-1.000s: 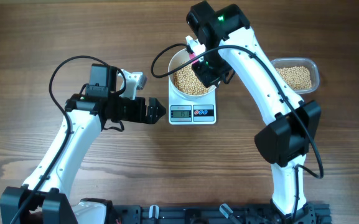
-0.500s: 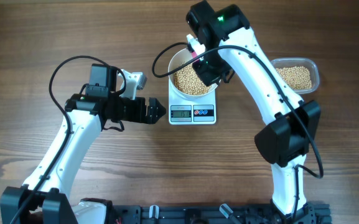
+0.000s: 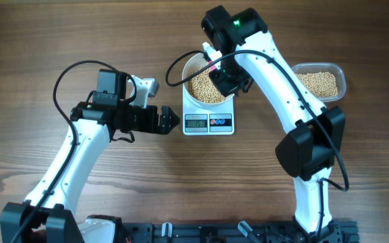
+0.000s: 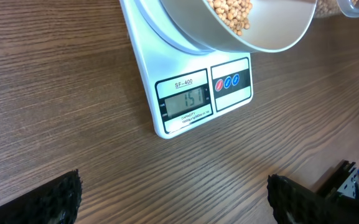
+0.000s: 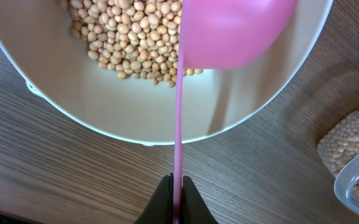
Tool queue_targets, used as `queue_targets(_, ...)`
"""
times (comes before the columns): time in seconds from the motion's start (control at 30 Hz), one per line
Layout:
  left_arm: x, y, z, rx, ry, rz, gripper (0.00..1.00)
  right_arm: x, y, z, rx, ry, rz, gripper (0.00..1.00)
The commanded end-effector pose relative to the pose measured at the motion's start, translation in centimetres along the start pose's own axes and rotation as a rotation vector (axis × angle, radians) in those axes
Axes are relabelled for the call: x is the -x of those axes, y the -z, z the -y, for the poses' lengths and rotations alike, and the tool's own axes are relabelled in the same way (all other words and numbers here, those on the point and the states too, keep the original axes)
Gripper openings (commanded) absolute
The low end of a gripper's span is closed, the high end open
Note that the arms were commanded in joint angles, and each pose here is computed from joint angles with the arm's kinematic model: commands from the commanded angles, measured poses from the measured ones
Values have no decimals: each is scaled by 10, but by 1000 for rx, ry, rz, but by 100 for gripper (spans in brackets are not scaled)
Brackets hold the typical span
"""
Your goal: Scoop item into bowl and weigh 150g on scale
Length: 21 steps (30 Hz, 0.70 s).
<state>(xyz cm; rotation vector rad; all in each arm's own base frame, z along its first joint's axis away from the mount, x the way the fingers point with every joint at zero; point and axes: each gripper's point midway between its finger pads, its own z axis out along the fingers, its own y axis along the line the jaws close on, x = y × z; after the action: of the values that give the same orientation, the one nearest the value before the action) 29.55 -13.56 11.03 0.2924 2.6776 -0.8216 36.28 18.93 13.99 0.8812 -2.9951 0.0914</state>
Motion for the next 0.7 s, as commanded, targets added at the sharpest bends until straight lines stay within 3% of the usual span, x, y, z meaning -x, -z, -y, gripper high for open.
queue_targets(0.0, 7, 2, 2, 5, -32, 15, 100, 1, -12, -3, 5, -13, -28, 4)
queue_targets(0.67, 7, 2, 2, 5, -32, 15, 100, 5, -12, -6, 22, -15, -13, 4)
